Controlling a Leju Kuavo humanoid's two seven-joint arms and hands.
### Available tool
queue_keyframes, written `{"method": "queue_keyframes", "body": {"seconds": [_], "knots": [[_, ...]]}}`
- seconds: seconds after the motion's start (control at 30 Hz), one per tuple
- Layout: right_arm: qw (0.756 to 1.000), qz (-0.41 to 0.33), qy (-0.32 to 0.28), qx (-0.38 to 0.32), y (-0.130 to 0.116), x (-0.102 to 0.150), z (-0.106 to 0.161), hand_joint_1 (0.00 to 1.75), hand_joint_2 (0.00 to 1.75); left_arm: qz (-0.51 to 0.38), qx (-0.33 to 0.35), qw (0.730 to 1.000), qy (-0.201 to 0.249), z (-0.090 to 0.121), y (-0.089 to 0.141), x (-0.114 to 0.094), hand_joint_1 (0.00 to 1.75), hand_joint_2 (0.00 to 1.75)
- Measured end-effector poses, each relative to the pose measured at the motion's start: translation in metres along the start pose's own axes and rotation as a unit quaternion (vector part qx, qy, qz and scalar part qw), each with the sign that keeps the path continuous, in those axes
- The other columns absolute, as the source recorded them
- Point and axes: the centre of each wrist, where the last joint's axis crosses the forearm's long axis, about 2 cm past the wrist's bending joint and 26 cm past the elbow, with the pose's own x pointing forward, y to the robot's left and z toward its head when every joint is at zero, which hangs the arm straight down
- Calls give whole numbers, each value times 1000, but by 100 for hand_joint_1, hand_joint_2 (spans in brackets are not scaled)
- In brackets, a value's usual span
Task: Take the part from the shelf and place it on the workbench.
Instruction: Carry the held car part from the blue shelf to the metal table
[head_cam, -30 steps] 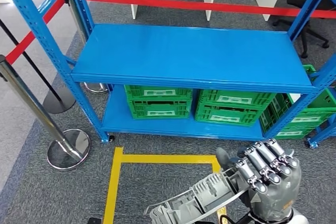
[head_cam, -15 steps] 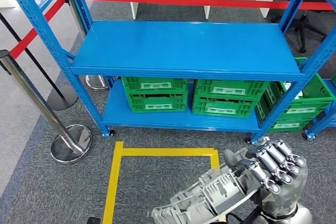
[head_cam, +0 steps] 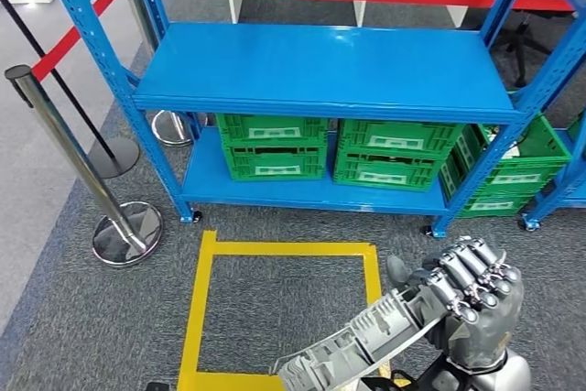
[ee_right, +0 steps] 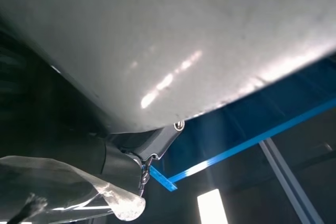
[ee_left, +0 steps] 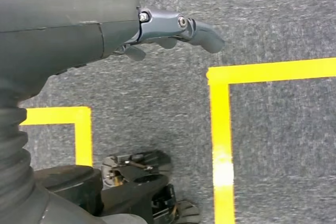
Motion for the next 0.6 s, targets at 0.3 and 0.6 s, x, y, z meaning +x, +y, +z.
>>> {"method": "queue_keyframes", "body": {"seconds": [0.3,0.6], "knots": [[1000,-7,7,8,5,0,4,175,175,2,-3,1000,0,0,-2,1,0,175],[1000,-9,11,10,7,-1,6,175,175,-3,-5,1000,2,0,0,-1,0,175]]}}
